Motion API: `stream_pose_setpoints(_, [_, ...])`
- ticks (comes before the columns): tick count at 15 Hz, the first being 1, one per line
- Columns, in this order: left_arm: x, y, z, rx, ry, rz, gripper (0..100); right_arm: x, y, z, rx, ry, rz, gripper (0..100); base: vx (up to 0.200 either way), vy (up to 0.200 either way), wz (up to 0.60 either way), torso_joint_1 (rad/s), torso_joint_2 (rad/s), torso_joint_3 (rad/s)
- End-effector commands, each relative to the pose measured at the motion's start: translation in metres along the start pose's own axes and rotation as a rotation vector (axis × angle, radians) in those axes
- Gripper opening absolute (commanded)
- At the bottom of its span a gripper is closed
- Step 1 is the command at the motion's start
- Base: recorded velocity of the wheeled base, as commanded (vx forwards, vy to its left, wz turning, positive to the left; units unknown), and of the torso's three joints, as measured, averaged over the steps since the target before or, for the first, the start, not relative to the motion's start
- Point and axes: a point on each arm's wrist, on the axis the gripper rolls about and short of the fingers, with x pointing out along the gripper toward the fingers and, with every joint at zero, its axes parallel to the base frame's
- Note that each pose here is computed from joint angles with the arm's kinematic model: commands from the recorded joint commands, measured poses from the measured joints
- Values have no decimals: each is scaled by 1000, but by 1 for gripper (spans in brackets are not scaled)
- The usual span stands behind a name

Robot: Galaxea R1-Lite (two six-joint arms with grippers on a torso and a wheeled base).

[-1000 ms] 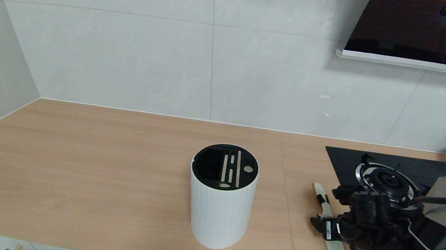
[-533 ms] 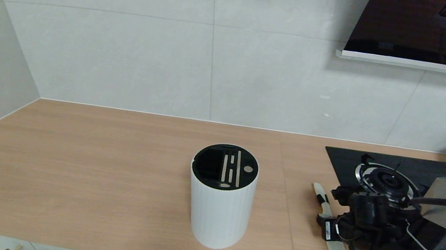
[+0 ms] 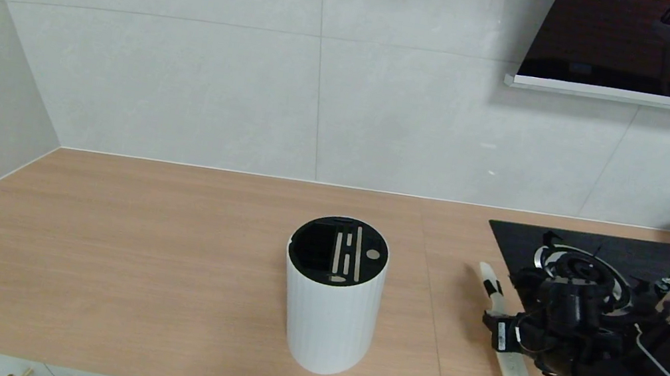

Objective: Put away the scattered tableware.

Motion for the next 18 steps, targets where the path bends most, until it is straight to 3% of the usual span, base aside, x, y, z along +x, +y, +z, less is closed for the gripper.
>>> stream_pose_setpoints(1, [0, 0, 0, 5, -1, -1, 100, -34, -2, 30, 9, -114, 8, 0, 0, 0, 0, 0, 0, 0])
stream_pose_setpoints(2, [0, 0, 0, 5, -1, -1, 100, -38, -2, 32, 10, -125, 10, 0, 0, 0, 0, 0, 0, 0])
stream_pose_setpoints(3, [-7, 0, 23, 4, -79, -27, 100, -55, -1, 47, 7, -189, 23, 0, 0, 0, 0, 0, 0, 0])
stream_pose_setpoints(4, [-15, -1, 48, -3, -119, -101, 100, -63, -1, 58, 3, -235, 24, 0, 0, 0, 0, 0, 0, 0])
stream_pose_setpoints(5, [-16, -2, 65, -4, -94, -161, 100, -67, -1, 67, 2, -270, 24, 0, 0, 0, 0, 0, 0, 0])
stream_pose_setpoints(7, [13, -8, 125, -12, 71, -377, 100, -76, 0, 104, -12, -361, 25, 0, 0, 0, 0, 0, 0, 0])
stream_pose_setpoints(9, [49, -12, 172, -61, 124, -471, 100, -89, 10, 121, -26, -374, 54, 0, 0, 0, 0, 0, 0, 0])
stream_pose_setpoints(10, [49, -12, 172, -61, 124, -471, 100, -89, 10, 121, -26, -374, 54, 0, 0, 0, 0, 0, 0, 0])
stream_pose_setpoints(11, [80, -19, 202, -168, 169, -588, 100, -108, 28, 129, -37, -399, 103, 0, 0, 0, 0, 0, 0, 0])
stream_pose_setpoints(13, [103, -36, 215, -313, 183, -744, 100, -127, 41, 133, -44, -420, 120, 0, 0, 0, 0, 0, 0, 0])
stream_pose_setpoints(14, [121, -51, 213, -375, 247, -830, 100, -135, 46, 133, -47, -415, 116, 0, 0, 0, 0, 0, 0, 0])
stream_pose_setpoints(15, [141, -64, 208, -378, 301, -857, 100, -143, 50, 137, -51, -424, 130, 0, 0, 0, 0, 0, 0, 0])
stream_pose_setpoints(16, [149, -68, 205, -375, 317, -857, 100, -147, 53, 140, -52, -436, 140, 0, 0, 0, 0, 0, 0, 0])
stream_pose_setpoints(18, [197, -91, 181, -375, 431, -840, 100, -170, 77, 143, -35, -461, 216, 0, 0, 0, 0, 0, 0, 0])
